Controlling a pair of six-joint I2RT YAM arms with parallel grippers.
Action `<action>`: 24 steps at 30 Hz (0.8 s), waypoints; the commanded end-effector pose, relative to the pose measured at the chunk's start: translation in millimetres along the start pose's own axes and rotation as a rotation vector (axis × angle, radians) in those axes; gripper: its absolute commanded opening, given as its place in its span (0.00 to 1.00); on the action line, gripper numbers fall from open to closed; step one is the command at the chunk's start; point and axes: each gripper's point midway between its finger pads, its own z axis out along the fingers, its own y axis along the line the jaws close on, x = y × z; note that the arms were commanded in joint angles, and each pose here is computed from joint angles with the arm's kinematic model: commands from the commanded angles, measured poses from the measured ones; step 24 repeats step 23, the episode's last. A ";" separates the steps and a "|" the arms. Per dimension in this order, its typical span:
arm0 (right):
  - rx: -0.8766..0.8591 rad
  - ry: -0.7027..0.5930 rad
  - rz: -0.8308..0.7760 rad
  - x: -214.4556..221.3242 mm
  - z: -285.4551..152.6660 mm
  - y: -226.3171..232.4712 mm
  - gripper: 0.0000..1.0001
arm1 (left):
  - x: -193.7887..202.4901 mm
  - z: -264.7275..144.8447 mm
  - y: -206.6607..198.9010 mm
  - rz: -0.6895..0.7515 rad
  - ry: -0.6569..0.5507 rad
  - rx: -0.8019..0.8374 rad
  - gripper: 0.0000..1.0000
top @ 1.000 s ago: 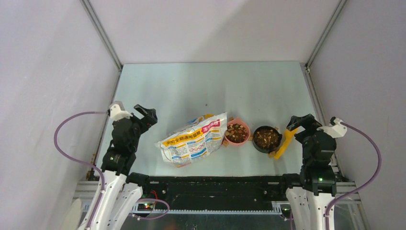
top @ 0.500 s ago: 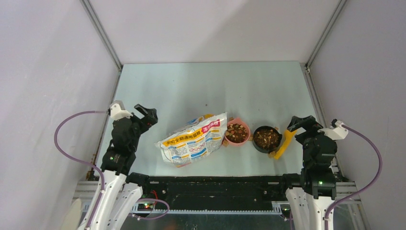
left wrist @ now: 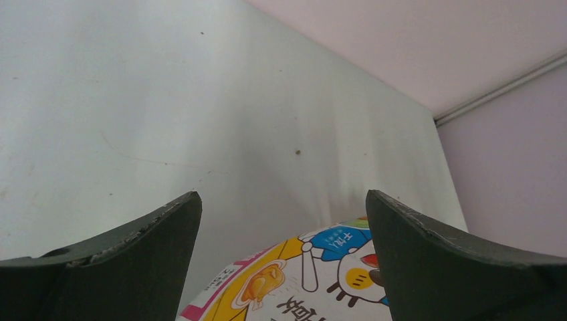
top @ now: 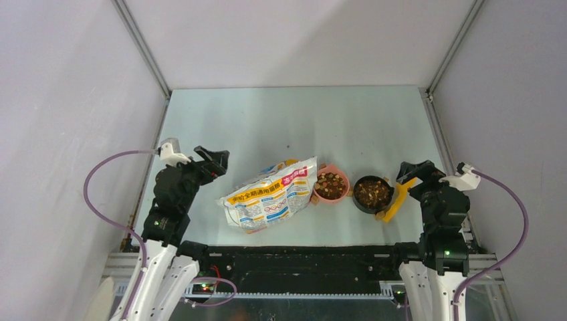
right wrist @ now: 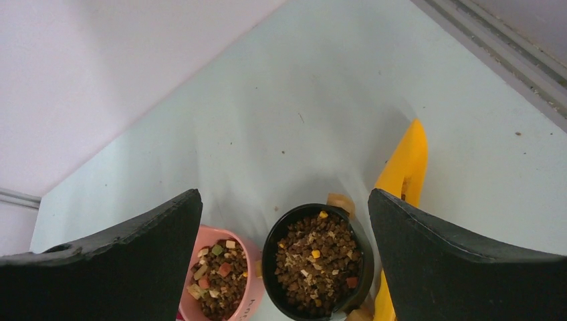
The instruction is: Serve the pet food
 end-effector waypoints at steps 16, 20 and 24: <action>0.012 -0.060 0.024 -13.8 3.1 0.7 0.99 | -13.2 -3.7 -9.5 0.016 -0.031 0.032 0.99; 0.008 -0.053 0.018 -12.6 3.6 1.4 0.99 | -9.9 -4.9 -11.3 0.028 -0.031 0.059 0.99; 0.001 -0.054 0.017 -12.9 3.2 2.5 0.99 | -14.1 -4.9 -0.7 0.008 -0.040 -0.016 0.99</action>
